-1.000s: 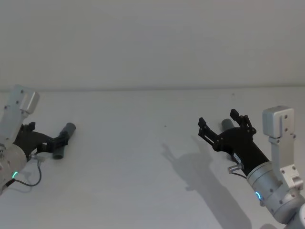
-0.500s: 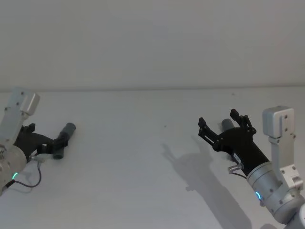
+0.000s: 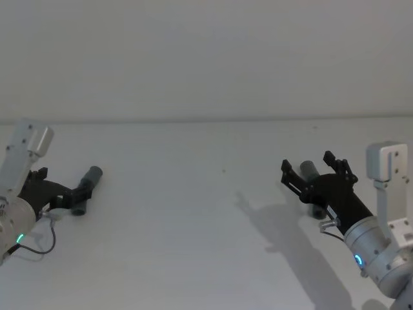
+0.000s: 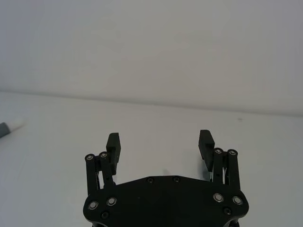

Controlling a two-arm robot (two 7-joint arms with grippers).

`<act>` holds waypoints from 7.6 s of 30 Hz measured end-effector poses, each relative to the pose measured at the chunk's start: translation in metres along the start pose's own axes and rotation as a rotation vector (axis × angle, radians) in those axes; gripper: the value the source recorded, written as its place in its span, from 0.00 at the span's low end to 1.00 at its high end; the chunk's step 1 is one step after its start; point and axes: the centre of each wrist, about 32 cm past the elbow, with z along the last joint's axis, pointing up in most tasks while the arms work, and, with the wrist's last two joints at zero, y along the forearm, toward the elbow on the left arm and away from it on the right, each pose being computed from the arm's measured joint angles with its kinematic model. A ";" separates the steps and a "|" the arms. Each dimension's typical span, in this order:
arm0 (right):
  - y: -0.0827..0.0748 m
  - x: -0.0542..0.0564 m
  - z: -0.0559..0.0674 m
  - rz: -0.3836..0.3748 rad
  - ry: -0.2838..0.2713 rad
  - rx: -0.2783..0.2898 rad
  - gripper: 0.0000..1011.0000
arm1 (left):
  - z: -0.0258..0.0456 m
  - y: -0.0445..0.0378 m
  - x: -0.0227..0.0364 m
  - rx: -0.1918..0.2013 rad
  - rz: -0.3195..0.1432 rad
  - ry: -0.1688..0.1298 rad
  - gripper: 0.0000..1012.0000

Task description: Use both hands to pick up one end of the pipe from the table, align the ends, and insert them.

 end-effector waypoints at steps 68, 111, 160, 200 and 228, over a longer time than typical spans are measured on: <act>0.024 0.026 0.017 -0.107 0.149 -0.203 0.99 | -0.0004 -0.0002 0.0001 0.001 0.000 0.000 0.99; 0.061 0.091 0.052 0.069 0.009 -0.326 0.99 | -0.0004 -0.0002 0.0001 0.001 0.000 0.000 0.99; 0.074 0.088 0.029 0.095 -0.017 -0.467 0.99 | -0.0004 -0.0002 0.0001 0.001 0.000 0.000 0.99; 0.076 0.094 0.025 0.097 -0.062 -0.534 0.99 | -0.0004 -0.0002 0.0001 0.001 0.000 0.000 0.99; 0.077 0.095 0.024 0.111 -0.083 -0.543 0.46 | -0.0004 -0.0002 0.0002 0.001 0.000 0.000 0.99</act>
